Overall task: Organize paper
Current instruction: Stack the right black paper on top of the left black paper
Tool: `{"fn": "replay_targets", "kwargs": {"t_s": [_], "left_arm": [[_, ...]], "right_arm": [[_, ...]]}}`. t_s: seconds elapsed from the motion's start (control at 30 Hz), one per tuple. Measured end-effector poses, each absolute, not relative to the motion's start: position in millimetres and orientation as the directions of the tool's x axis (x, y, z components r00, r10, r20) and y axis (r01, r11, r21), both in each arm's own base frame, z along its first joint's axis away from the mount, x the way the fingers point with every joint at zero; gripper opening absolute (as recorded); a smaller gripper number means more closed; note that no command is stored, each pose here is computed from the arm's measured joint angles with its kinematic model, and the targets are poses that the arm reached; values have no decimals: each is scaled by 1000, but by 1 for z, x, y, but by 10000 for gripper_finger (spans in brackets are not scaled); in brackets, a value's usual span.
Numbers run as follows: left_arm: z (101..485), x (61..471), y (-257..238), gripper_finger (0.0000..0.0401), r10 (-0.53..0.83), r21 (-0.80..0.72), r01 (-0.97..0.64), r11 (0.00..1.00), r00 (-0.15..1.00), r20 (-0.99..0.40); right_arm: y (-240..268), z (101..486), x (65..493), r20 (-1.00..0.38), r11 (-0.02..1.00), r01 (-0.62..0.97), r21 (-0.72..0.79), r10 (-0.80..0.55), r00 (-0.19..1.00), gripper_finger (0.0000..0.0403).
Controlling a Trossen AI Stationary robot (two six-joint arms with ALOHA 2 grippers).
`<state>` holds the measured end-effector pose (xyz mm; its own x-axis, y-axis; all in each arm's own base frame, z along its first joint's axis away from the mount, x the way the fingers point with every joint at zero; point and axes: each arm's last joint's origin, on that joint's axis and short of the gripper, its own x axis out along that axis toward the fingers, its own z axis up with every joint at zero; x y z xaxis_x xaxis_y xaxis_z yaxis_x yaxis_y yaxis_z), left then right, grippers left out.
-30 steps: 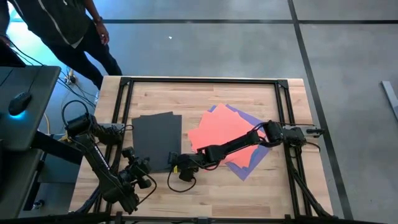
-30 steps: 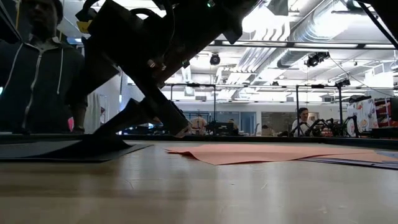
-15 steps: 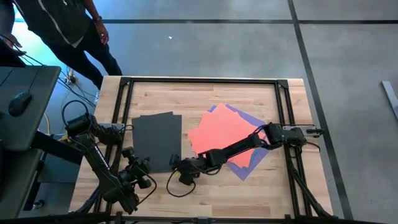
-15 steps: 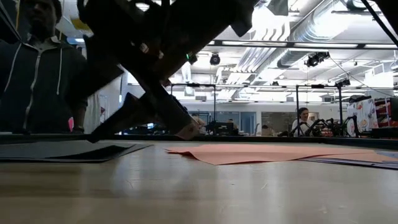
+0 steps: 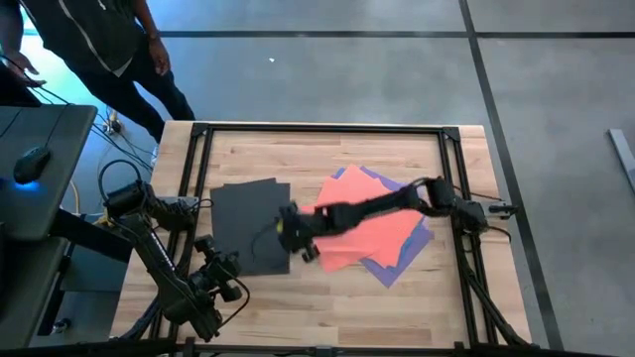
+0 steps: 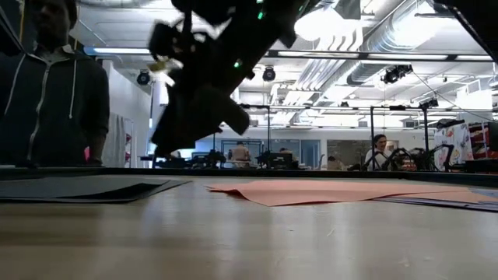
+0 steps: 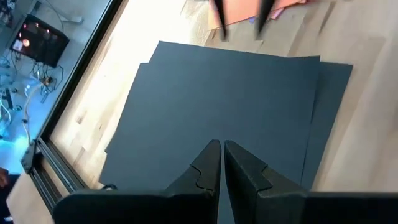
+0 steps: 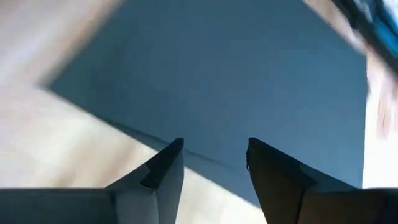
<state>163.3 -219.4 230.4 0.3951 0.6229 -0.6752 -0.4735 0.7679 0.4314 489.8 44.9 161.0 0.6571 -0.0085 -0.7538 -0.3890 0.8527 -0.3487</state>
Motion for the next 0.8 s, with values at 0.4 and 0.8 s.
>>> {"fn": "replay_targets", "kwargs": {"t_s": [0.4,0.8], "left_arm": [[230,163,-218,0,625,297,-652,698,353,-696],[195,163,-216,0,584,200,-671,714,414,-698]], "right_arm": [[30,162,489,-760,916,-263,-304,-67,647,137],[-33,168,495,-709,987,5,-158,-117,695,137]]}}
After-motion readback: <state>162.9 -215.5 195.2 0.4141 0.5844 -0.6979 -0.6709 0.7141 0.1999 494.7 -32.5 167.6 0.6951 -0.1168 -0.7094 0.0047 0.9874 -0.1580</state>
